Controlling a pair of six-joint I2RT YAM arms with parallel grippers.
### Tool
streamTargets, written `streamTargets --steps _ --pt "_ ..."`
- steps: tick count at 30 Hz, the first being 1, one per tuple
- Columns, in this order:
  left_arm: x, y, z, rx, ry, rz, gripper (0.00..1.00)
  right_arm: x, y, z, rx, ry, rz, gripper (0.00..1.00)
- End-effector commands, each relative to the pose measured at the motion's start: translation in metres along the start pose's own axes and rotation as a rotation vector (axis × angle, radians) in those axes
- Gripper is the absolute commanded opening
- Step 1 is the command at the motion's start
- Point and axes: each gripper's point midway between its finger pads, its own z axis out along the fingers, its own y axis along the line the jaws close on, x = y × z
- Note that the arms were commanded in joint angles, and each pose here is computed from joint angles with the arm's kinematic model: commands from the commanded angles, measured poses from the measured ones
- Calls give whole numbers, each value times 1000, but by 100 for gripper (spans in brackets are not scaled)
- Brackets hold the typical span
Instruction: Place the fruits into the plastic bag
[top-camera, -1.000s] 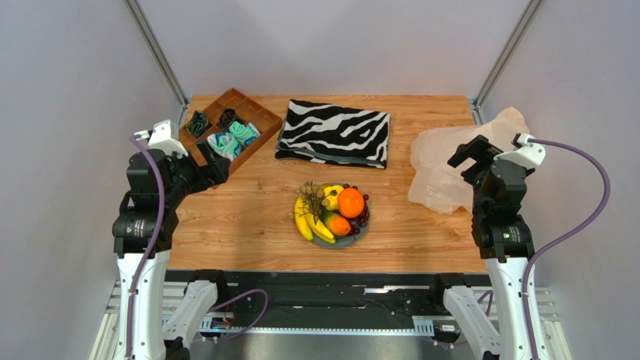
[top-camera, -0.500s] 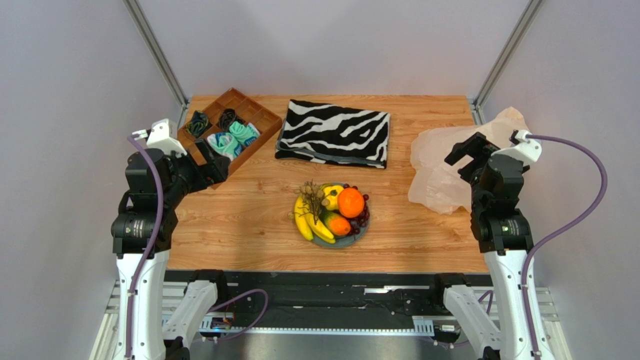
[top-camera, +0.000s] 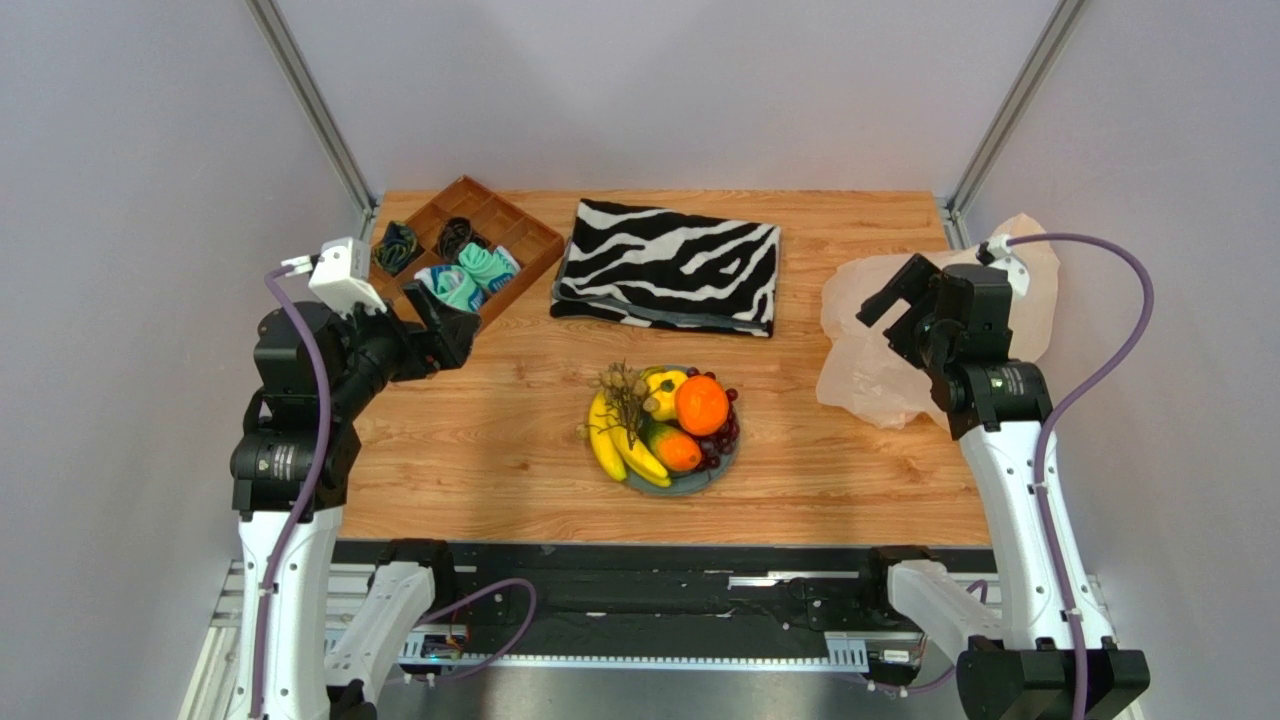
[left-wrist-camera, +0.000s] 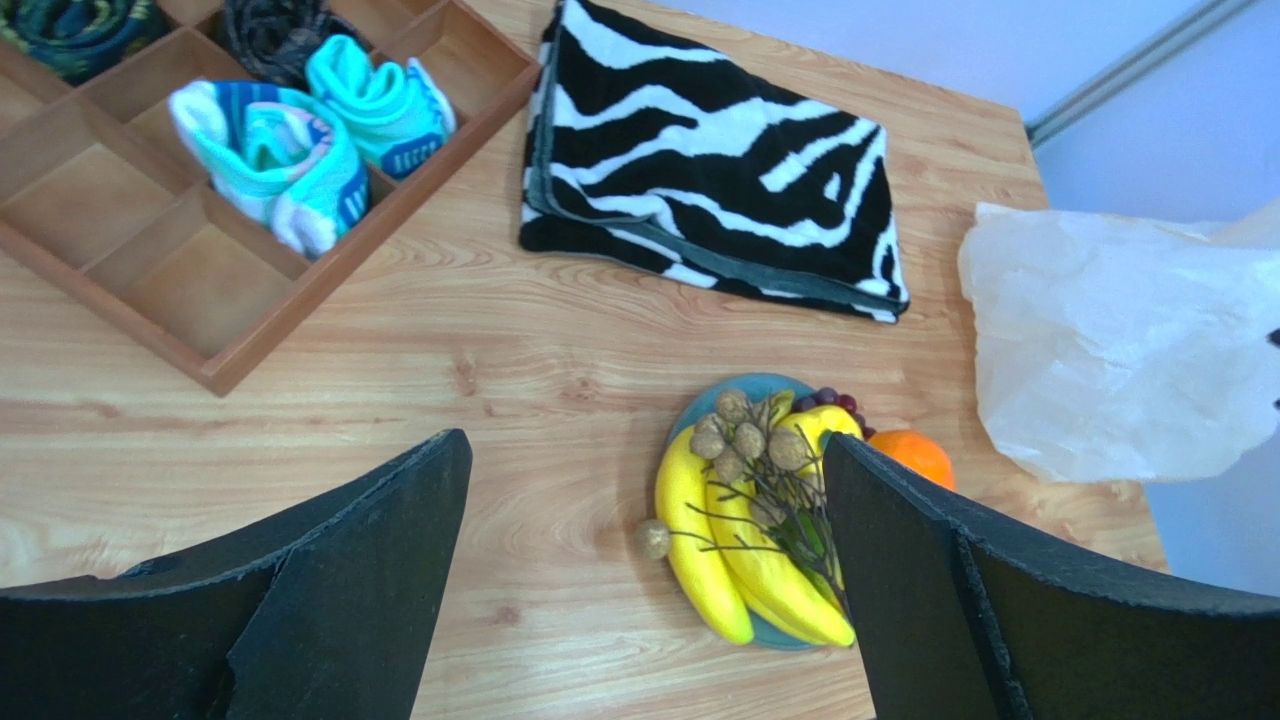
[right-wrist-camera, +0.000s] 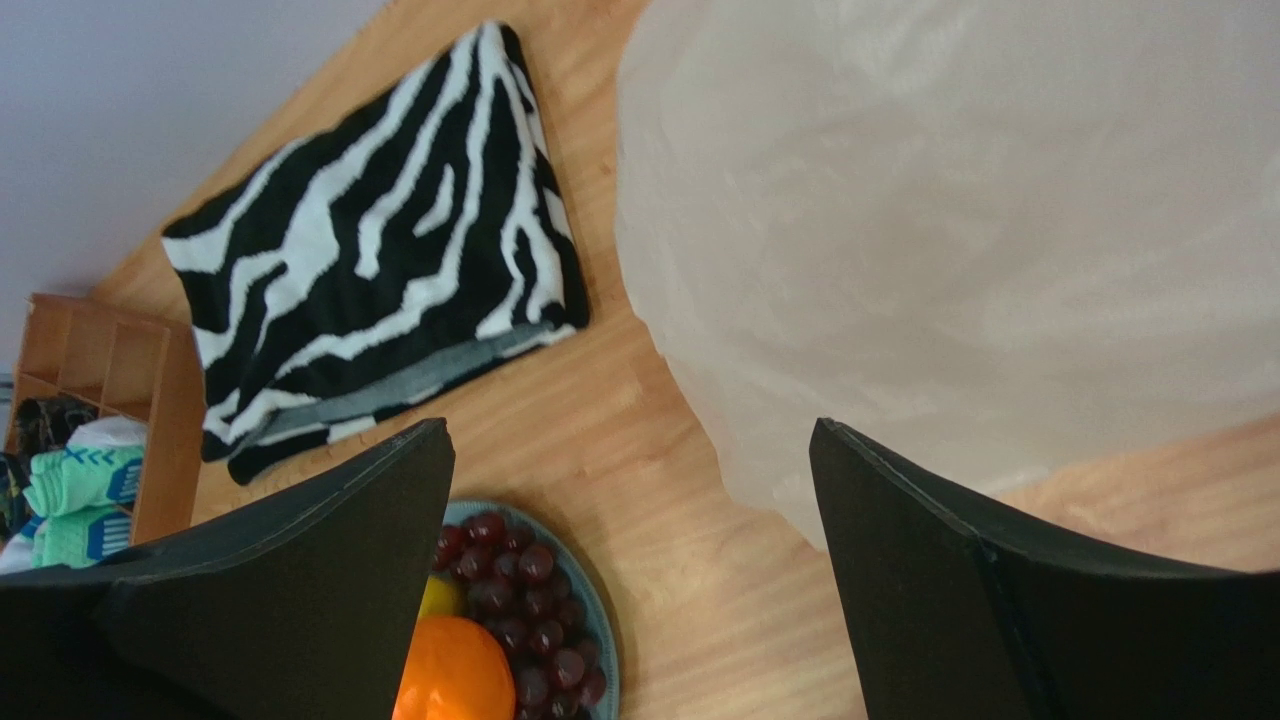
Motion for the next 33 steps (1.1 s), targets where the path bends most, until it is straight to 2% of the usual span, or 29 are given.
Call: streamTargets --steps 1,5,8,11,19,24,29,33 --pt "0 -18 13 87 -2 35 94 20 -33 -19 116 31 35 95" --pt "14 -38 31 130 44 76 93 47 -50 -17 154 84 66 95" --pt "30 -75 41 222 96 123 93 73 -58 -3 174 153 84 95" --pt "38 -92 50 264 111 110 93 85 -63 11 193 196 55 95" --pt "34 -76 41 192 65 134 94 100 -70 52 231 230 67 97" --pt "35 -67 36 151 61 126 95 98 -79 73 244 145 70 97" --pt "35 -66 30 155 38 79 95 81 -66 94 131 -14 101 94" --pt "36 -66 26 160 35 61 95 84 -73 109 151 -31 59 91"
